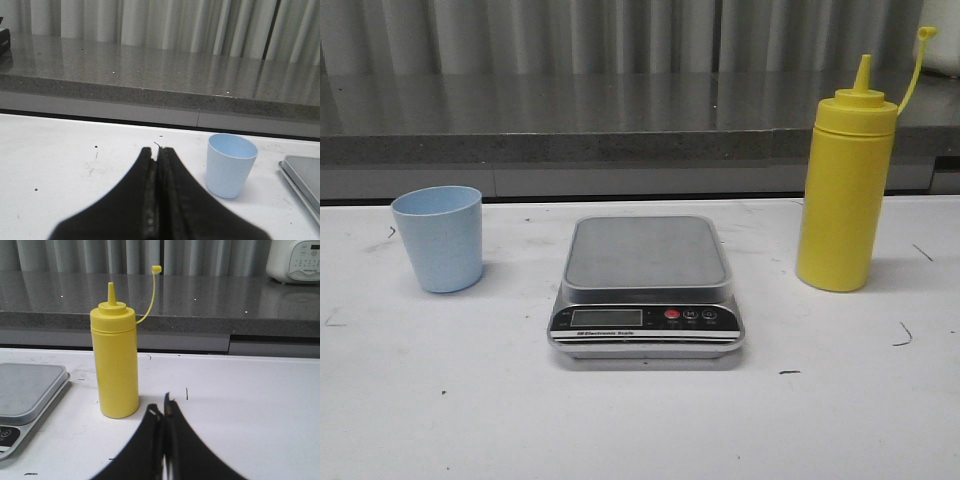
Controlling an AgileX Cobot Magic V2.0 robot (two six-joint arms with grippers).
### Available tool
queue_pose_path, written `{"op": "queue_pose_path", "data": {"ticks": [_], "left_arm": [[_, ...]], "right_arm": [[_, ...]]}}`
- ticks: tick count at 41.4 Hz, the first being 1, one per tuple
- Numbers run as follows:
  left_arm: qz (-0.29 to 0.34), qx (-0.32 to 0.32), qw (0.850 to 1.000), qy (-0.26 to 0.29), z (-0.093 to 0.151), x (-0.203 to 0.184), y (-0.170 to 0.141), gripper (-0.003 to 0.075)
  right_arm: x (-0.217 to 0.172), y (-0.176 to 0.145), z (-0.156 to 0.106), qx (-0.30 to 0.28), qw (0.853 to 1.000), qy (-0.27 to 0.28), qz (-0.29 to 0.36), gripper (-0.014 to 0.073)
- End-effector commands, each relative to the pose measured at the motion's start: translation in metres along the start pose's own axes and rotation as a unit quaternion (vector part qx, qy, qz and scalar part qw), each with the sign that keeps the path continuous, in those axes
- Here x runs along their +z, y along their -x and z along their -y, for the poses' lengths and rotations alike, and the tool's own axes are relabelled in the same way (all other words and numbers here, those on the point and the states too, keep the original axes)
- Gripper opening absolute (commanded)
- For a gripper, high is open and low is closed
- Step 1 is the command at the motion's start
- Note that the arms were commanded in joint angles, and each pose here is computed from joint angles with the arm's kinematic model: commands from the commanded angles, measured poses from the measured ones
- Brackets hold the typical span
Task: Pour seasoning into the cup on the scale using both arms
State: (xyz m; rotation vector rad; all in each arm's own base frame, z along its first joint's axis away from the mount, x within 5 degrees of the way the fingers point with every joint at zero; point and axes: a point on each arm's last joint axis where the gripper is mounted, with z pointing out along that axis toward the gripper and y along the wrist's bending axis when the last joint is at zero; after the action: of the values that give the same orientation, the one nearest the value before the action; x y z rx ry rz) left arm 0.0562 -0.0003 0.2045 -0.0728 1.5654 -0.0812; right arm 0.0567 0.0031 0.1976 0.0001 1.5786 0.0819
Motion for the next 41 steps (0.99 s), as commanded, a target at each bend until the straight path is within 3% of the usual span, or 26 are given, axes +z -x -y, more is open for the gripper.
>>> {"op": "queue_pose_path", "data": {"ticks": [1,41], "left_arm": [[0.037,-0.003,0.999,-0.007,0.0003,-0.0005,0.0002,-0.002],[0.043,-0.001,0.998,-0.04,0.0041,-0.0007,0.0015,-0.002]], "right_arm": [[-0.002,0.0105,-0.0001,-0.002,0.999,0.0,0.054,-0.0069],[-0.0023,0.0133,-0.0002,-0.002,0.998,0.0,0.068,-0.0069]]}}
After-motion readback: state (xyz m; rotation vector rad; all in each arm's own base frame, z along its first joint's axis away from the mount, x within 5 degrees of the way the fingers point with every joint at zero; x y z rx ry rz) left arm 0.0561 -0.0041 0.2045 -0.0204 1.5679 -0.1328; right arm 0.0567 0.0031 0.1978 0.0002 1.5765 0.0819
